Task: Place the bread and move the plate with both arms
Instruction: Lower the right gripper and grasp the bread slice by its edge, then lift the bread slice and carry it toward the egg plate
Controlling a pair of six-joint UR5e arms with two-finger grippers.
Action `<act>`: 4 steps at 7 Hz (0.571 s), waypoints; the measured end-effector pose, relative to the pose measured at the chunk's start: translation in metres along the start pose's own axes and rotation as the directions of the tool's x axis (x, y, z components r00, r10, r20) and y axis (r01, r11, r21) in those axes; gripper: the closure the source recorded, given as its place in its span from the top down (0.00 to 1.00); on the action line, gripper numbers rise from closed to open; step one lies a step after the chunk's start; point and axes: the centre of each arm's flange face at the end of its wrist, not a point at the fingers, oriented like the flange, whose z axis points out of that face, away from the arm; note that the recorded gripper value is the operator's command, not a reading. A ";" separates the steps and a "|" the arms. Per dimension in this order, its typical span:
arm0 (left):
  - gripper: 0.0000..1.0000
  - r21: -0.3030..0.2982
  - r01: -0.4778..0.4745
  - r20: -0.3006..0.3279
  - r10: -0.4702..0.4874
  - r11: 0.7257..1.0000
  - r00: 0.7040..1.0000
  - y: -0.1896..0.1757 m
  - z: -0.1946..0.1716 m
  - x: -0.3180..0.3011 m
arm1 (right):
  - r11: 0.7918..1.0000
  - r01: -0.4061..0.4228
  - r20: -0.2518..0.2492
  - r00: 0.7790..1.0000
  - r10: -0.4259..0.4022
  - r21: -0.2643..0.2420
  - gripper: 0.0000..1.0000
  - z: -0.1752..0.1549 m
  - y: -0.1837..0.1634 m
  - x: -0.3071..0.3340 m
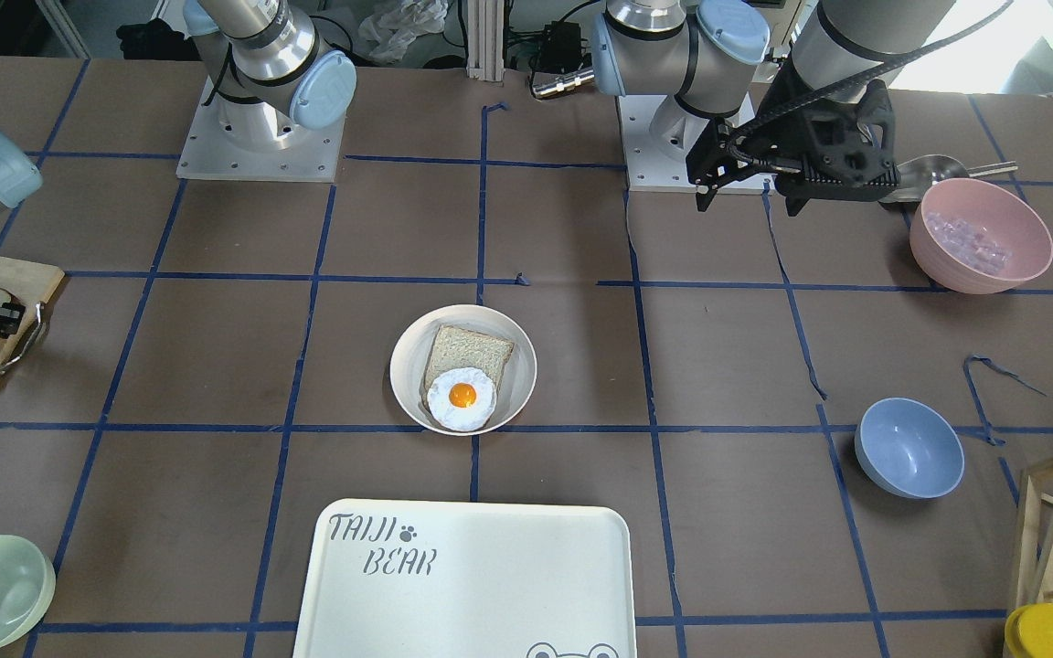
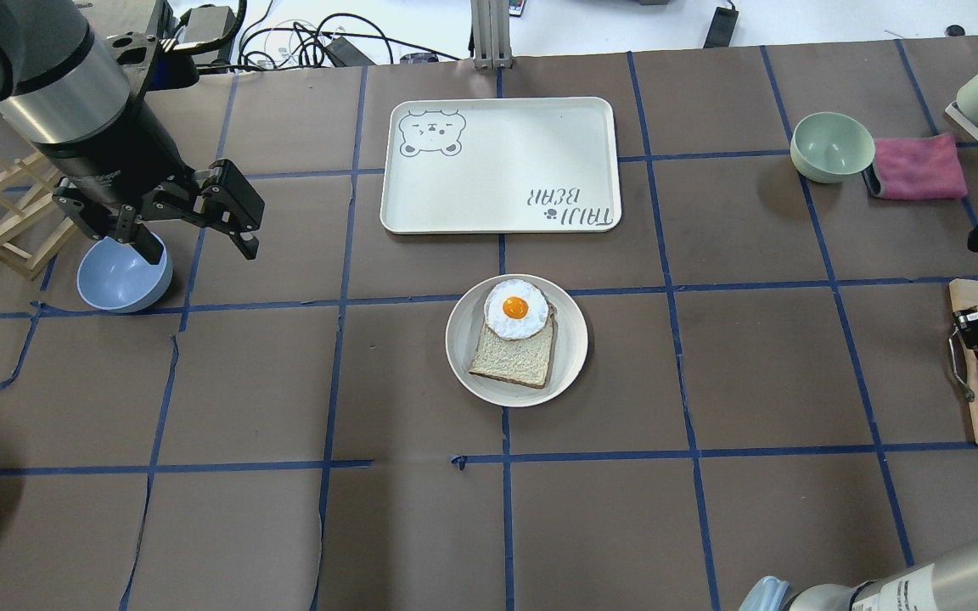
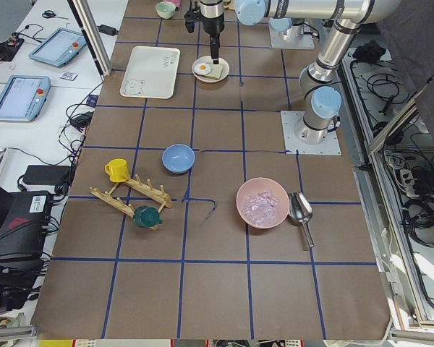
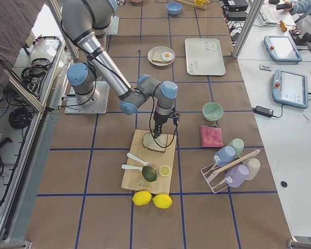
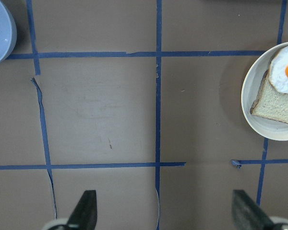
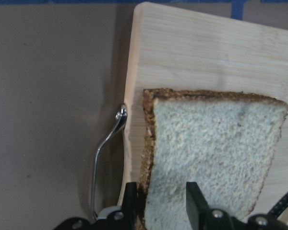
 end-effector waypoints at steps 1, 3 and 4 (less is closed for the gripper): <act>1.00 0.000 0.000 0.012 0.000 1.000 1.000 0.000 0.000 -0.001 | 1.000 0.001 0.004 1.000 -0.001 -0.005 0.21 0.003 -0.001 0.000; 1.00 -0.003 0.000 0.033 0.000 1.000 0.999 -0.001 0.001 -0.004 | 1.000 -0.003 0.010 1.000 0.003 -0.013 0.00 0.008 -0.001 -0.001; 1.00 -0.003 0.000 0.035 0.001 1.000 0.999 -0.001 0.000 -0.004 | 1.000 -0.006 0.012 1.000 0.007 -0.016 0.00 0.008 -0.001 -0.002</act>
